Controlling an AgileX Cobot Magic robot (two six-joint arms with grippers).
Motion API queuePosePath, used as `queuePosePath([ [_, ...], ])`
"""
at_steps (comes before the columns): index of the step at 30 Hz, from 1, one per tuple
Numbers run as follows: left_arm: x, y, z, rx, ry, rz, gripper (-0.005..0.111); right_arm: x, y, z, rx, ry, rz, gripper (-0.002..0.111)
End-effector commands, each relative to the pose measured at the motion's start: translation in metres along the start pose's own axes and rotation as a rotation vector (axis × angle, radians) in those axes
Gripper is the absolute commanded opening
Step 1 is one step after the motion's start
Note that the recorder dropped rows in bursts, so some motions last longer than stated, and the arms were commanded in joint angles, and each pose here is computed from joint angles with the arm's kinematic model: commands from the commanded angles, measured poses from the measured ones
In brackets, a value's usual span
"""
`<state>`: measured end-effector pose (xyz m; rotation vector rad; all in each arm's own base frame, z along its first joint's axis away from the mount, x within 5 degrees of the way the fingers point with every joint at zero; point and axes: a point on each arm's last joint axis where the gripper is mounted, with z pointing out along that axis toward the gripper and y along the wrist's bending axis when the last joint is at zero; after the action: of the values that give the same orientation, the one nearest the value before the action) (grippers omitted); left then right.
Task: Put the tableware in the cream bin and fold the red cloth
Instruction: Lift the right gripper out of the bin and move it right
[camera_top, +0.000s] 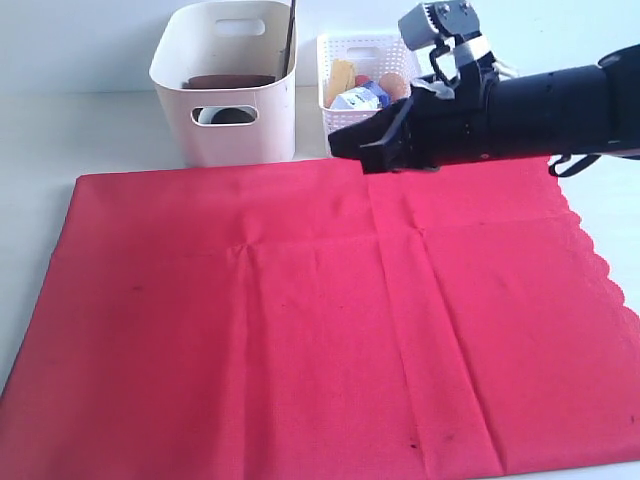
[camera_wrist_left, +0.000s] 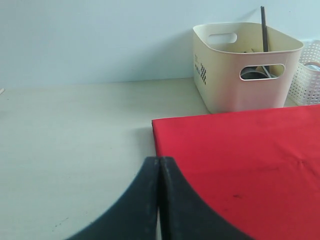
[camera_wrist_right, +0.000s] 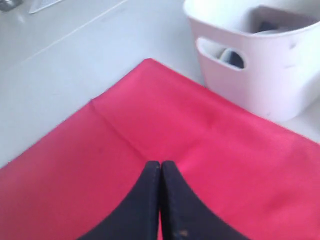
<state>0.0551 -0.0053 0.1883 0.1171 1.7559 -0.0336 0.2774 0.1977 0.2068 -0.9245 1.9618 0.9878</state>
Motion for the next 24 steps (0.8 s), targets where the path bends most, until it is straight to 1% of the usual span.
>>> queuePosePath([
  [1,-0.001,0.000,-0.001,0.001,-0.009,-0.011,0.001,-0.008,-0.028,-0.006,0.312,0.031,-0.009,0.000],
  [5,-0.001,0.000,-0.001,0.001,-0.009,-0.011,0.001,0.003,-0.056,-0.018,0.648,0.107,0.083,0.000],
  [7,-0.001,0.000,-0.001,0.001,-0.009,-0.011,0.001,0.013,-0.066,-0.019,0.739,0.134,0.147,0.000],
  [8,-0.001,0.000,-0.001,0.001,-0.009,-0.011,0.001,0.019,-0.066,-0.016,0.724,0.148,0.155,0.000],
  [11,-0.001,0.000,-0.001,0.001,-0.009,-0.011,0.001,0.031,-0.059,-0.009,0.617,0.173,0.168,0.000],
  [14,-0.001,0.000,-0.001,0.001,-0.009,-0.011,0.001,0.040,-0.052,-0.007,0.552,0.189,0.176,0.000],
  [16,-0.001,0.000,-0.001,0.001,-0.009,-0.011,0.001,0.043,-0.050,-0.009,0.545,0.206,0.146,0.000],
  [20,-0.001,0.000,-0.001,0.001,-0.009,-0.011,0.001,0.041,-0.046,-0.014,0.545,0.199,0.135,0.000],
  [22,-0.001,0.001,-0.001,-0.006,-0.009,0.048,0.001,0.038,-0.043,-0.018,0.545,0.185,0.129,0.000],
  [24,-0.001,0.001,-0.001,-0.007,-0.009,0.068,0.001,0.036,-0.038,-0.022,0.538,0.173,0.127,0.000],
])
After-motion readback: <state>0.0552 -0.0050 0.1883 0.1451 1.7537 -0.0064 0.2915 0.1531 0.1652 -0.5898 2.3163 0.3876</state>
